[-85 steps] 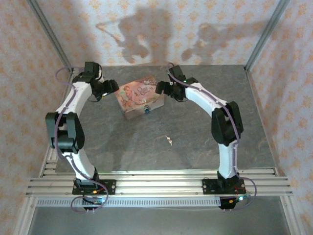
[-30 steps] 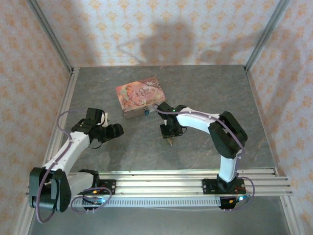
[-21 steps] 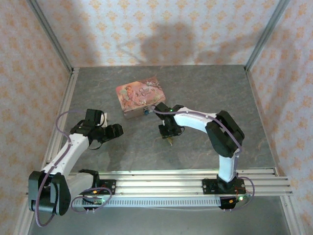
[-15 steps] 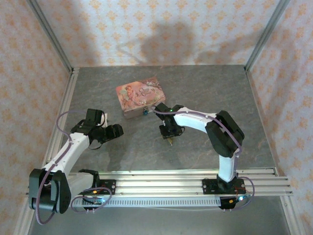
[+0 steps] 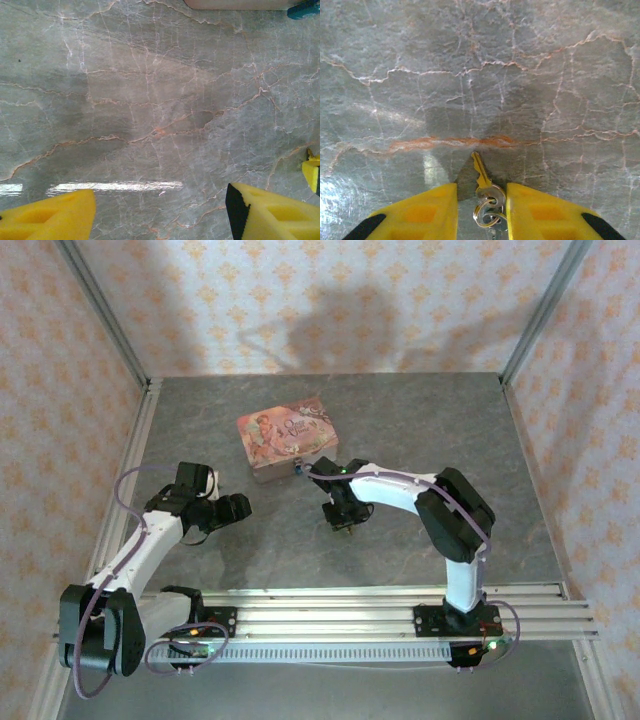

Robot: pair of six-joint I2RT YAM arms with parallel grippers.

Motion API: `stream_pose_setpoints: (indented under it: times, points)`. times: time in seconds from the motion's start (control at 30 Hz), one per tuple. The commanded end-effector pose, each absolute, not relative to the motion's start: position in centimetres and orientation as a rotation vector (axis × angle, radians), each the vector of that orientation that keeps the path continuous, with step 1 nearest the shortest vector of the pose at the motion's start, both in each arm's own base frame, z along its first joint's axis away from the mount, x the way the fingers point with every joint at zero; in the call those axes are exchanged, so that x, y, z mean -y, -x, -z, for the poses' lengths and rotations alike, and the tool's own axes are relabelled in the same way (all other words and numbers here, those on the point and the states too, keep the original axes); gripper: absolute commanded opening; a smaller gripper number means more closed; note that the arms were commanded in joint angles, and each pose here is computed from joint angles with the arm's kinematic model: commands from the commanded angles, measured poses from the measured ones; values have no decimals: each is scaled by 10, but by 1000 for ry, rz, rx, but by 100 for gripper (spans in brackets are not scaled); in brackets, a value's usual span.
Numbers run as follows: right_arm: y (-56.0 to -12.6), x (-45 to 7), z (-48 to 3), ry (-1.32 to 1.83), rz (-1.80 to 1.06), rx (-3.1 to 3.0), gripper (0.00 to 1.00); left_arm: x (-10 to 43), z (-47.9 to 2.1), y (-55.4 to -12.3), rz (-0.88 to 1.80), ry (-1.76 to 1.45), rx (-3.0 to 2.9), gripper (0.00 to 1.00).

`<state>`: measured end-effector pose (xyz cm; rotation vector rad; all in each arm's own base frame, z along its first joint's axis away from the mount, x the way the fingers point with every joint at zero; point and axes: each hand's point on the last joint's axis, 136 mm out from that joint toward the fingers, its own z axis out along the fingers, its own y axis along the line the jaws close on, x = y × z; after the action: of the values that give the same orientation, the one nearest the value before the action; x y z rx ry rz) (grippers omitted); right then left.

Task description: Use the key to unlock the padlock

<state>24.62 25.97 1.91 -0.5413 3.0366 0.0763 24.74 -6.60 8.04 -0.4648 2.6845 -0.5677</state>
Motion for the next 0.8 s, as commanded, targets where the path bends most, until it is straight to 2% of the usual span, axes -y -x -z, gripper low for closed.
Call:
stream_pose_setpoints:
  times: [0.0,0.6,0.77]
  points:
    - [-240,-249,-9,553,17,-3071,27,62,-82,-248,527,479,-2682,70]
    - [-247,-251,-28,550,-26,-2994,0,58,-81,-248,501,487,-2675,72]
    - [-250,-254,-36,542,-71,-2954,0,58,-82,-247,505,489,-2668,72]
